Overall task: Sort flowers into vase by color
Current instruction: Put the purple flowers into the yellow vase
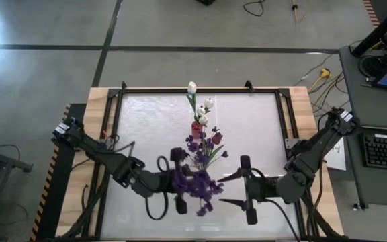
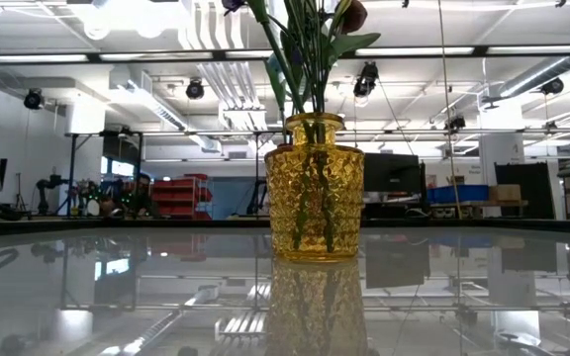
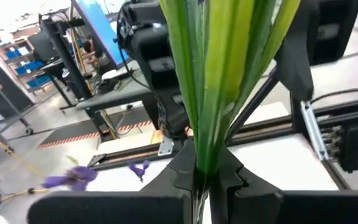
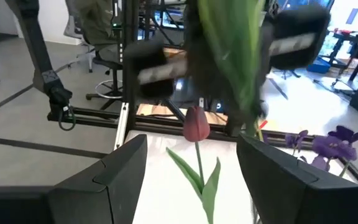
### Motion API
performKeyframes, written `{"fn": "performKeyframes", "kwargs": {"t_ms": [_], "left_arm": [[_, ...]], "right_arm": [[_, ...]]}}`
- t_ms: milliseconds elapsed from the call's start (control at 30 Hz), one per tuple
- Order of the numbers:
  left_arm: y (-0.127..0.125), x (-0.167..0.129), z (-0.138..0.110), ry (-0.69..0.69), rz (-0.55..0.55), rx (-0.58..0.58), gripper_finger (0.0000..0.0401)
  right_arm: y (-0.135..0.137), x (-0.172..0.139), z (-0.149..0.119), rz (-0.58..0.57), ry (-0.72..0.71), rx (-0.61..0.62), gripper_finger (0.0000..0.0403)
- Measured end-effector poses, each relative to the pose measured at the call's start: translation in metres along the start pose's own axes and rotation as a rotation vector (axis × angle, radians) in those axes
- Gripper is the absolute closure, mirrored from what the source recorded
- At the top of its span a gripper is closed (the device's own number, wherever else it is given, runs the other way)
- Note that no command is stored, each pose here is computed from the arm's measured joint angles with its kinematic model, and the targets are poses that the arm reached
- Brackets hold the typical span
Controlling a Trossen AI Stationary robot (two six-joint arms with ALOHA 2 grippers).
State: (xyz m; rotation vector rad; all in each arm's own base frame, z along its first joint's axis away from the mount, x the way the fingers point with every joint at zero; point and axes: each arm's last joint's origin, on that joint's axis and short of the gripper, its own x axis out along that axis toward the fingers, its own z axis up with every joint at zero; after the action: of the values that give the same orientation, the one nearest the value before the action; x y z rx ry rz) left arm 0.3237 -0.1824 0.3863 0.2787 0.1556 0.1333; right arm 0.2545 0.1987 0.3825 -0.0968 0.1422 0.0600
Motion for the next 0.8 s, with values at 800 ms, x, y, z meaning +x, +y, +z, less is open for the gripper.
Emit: {"fn": "performKeyframes", "kwargs": {"t_ms": [800], "left_arm": [[0.061, -0.053, -0.102, -0.278, -0.291, -0.078, 0.0401]], "right_arm": [[0.001, 0.000, -0.005, 0.001, 0.023, 0.047, 0.0161]]}}
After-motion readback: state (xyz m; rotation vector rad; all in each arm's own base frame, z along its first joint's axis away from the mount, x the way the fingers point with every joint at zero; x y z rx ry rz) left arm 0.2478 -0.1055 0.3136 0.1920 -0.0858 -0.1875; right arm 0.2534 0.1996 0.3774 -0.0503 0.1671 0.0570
